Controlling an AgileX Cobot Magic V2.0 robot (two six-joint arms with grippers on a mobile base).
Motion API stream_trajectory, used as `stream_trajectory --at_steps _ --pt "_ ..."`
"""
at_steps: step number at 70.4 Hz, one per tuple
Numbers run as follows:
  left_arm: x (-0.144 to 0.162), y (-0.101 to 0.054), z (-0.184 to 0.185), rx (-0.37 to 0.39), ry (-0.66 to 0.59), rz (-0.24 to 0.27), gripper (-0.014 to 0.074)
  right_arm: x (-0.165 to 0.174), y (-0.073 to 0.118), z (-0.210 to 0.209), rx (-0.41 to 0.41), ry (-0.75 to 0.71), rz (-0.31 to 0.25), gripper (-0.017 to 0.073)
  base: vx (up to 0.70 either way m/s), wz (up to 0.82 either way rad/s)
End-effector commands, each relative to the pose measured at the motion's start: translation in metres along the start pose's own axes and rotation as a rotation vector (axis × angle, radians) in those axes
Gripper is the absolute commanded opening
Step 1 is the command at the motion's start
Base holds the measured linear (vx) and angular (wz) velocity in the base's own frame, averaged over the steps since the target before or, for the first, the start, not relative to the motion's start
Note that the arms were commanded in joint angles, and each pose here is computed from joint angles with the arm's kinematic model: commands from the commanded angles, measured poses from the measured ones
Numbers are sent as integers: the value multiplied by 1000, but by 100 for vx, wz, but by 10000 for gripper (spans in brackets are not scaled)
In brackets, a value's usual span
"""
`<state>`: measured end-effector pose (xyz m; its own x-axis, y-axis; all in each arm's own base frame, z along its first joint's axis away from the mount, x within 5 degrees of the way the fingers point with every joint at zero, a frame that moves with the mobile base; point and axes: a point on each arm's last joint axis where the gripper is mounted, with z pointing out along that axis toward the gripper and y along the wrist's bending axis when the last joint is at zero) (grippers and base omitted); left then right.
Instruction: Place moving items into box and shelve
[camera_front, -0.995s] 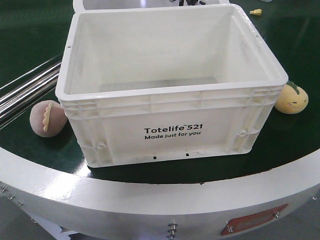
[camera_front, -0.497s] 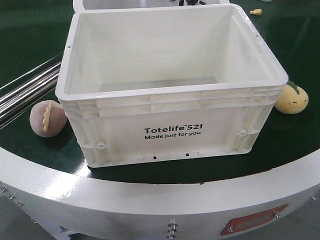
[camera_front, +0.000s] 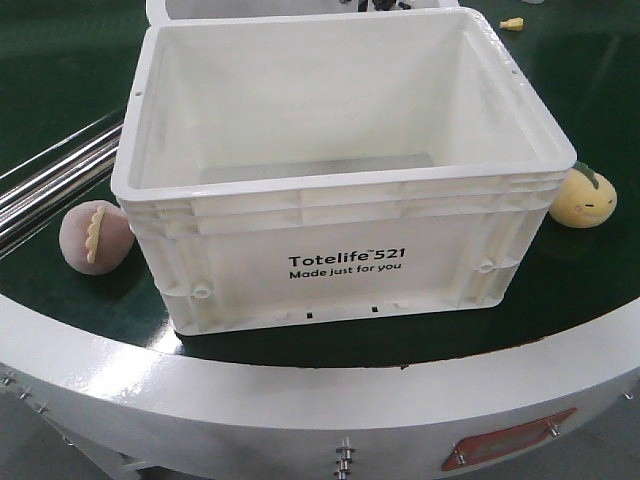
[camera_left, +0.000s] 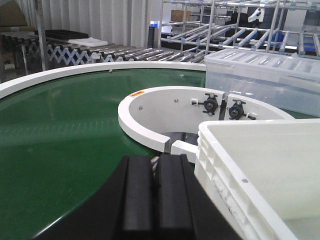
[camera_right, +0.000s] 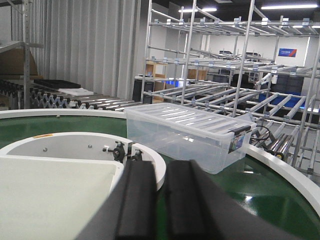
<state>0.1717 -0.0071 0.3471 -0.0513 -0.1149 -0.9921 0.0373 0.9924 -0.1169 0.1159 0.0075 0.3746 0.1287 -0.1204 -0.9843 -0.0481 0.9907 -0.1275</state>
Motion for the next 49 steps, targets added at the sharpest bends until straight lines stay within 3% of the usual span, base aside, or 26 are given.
stream_trajectory --at_steps 1,10,18,33,49 --pt "-21 -2 -2 17 -111 -8 271 -16 -2 0 12 -93 1 370 0 0" --pt "-20 -2 -2 16 -107 -8 447 -16 -2 0 11 -87 0 597 0 0" --pt "-20 -2 -2 16 -106 -8 556 -16 -2 0 12 -91 0 724 0 0" --pt "-20 -2 -2 14 -100 -8 589 -15 -2 0 10 -77 20 698 0 0" --pt "-12 0 -7 -10 2 -3 588 -8 -4 1 27 -4 8 647 0 0"
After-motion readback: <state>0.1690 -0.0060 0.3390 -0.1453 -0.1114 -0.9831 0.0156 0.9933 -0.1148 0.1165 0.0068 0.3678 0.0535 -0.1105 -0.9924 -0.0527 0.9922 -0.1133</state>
